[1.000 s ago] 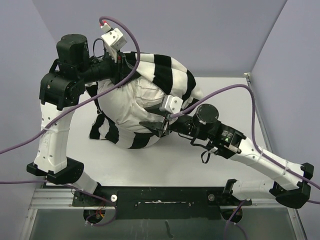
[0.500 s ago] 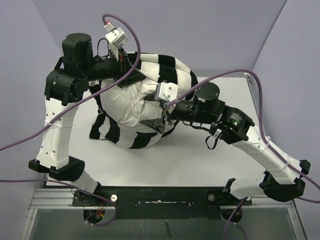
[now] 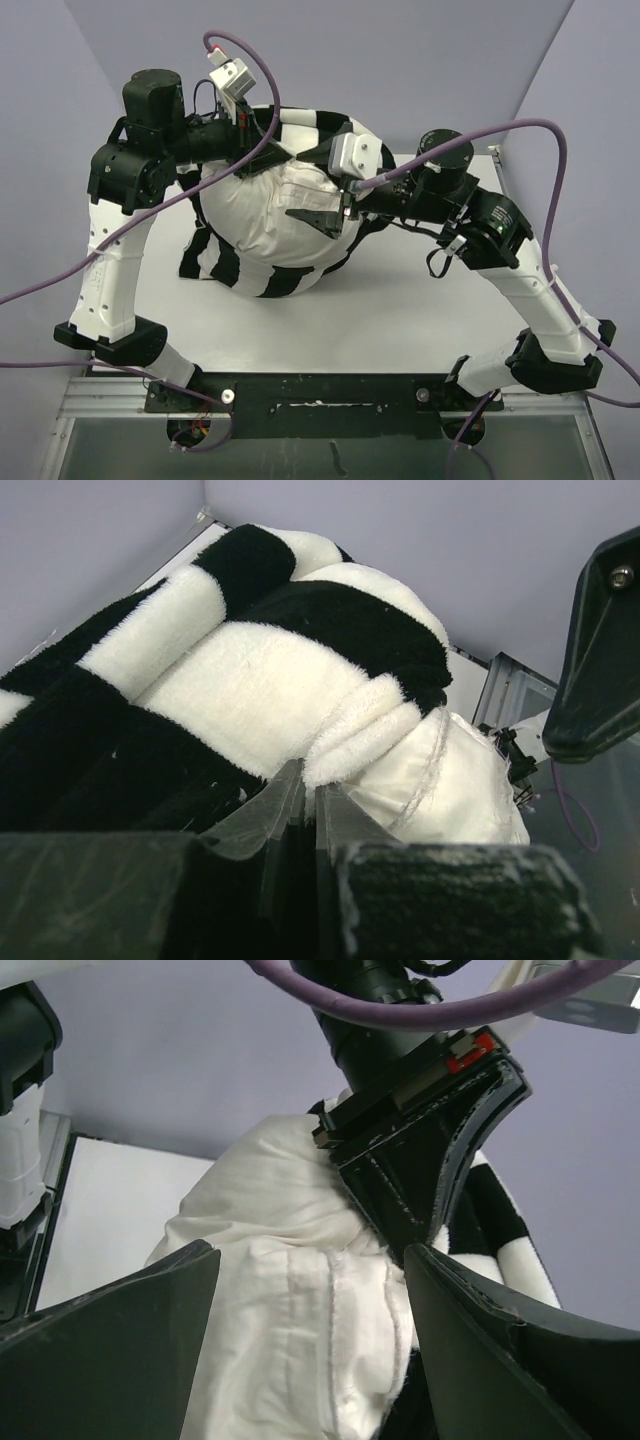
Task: Remove the pillowcase from the pillow
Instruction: Remove the pillow from the pillowcase.
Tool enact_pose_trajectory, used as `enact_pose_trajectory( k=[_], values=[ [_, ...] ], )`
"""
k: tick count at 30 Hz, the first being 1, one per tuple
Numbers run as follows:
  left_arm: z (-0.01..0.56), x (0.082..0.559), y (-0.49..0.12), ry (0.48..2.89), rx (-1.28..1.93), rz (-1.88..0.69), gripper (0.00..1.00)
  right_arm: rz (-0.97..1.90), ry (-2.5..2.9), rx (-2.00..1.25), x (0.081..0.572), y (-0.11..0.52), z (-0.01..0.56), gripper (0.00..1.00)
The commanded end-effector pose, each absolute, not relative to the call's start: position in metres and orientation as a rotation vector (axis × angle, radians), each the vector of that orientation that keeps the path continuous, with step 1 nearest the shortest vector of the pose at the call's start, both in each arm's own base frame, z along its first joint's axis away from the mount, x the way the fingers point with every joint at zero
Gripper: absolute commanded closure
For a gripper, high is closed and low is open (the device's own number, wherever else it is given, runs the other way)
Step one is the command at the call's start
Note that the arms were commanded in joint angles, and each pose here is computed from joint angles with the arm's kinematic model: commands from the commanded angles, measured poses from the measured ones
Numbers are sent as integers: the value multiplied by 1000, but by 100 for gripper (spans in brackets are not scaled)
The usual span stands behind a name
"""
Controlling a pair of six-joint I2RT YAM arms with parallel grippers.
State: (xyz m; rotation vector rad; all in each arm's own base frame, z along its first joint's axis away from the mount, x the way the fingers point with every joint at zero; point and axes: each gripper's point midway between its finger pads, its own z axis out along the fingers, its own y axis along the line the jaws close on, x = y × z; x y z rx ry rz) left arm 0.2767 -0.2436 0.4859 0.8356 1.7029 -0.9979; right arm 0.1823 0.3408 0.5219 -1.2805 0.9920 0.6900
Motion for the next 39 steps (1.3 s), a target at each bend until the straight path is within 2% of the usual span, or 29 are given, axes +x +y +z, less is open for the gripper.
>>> enact_pose_trajectory(
  k=[1,9,16,17,19,21,23,31,39],
  values=[
    [452,281,-239,1860,796,-996,100,657,1033,-1323,201,350,509,24],
    [458,277,-236,1833,803,-973,100,550,1205,-1391,231,350,453,26],
    [464,273,-235,1813,811,-980,100,280,1343,-1408,264,340,415,29],
    [465,272,-235,1811,811,-982,100,249,1350,-1411,266,341,412,32],
    [468,271,-236,1802,813,-987,100,228,1361,-1424,268,348,405,48],
    [476,269,-235,1784,814,-987,100,229,1377,-1433,268,357,396,75],
    [483,267,-235,1767,817,-986,100,255,1392,-1442,264,368,386,98],
    [523,268,-227,1632,764,-947,100,567,1431,-1499,204,409,322,100],
    [521,300,-205,1589,697,-707,100,779,1369,-1414,163,409,331,100]
  ],
)
